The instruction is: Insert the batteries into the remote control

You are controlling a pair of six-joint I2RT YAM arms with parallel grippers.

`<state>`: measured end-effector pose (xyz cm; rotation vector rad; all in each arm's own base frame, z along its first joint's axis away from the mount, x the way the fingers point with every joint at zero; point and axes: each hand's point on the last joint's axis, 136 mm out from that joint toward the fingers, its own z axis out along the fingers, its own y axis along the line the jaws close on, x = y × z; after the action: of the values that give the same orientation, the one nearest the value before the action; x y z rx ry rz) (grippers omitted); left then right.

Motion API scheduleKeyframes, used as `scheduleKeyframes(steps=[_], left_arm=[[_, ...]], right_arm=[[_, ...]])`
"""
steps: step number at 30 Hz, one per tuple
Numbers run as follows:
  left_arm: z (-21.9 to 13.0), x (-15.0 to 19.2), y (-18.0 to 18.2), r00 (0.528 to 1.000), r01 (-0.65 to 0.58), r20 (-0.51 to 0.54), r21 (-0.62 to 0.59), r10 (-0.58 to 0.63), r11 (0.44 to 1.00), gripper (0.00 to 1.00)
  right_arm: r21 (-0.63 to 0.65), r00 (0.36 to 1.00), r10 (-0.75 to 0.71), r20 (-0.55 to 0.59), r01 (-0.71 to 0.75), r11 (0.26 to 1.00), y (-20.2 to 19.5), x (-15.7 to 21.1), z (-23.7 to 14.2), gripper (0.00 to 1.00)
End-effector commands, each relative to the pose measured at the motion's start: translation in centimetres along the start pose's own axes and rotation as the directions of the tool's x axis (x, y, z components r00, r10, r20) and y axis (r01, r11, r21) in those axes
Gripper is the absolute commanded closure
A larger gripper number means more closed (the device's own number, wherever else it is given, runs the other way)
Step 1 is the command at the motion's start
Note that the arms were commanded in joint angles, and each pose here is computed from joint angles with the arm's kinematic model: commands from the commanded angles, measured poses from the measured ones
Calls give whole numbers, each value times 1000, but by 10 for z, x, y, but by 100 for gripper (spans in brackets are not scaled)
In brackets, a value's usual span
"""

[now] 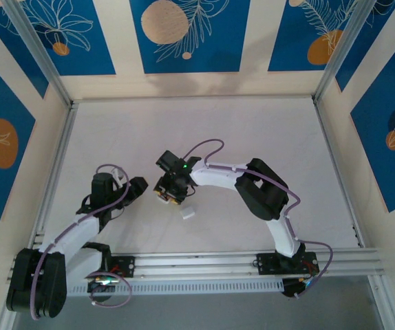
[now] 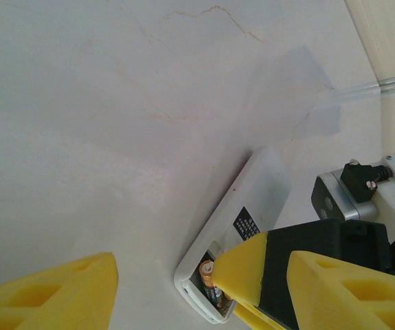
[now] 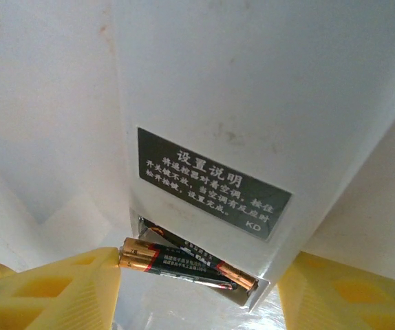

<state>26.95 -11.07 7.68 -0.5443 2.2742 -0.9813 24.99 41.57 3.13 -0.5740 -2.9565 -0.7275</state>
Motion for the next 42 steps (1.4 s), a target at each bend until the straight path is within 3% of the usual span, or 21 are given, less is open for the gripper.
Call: scheduleKeyframes(steps=[1, 26, 42], left_arm=[[-1, -1, 5, 1000, -23, 9, -11, 23, 1000, 34], [-2, -1, 6, 1000, -21, 13, -11, 21, 1000, 33], [-3, -2, 7, 1000, -18, 16, -13, 19, 1000, 33]], right_arm=[[24, 1000, 8, -15, -8, 1000, -5, 0, 6, 40], [191, 996, -48, -76, 62, 980, -33, 7, 20, 42], [199, 995, -64, -78, 78, 977, -36, 7, 15, 44]])
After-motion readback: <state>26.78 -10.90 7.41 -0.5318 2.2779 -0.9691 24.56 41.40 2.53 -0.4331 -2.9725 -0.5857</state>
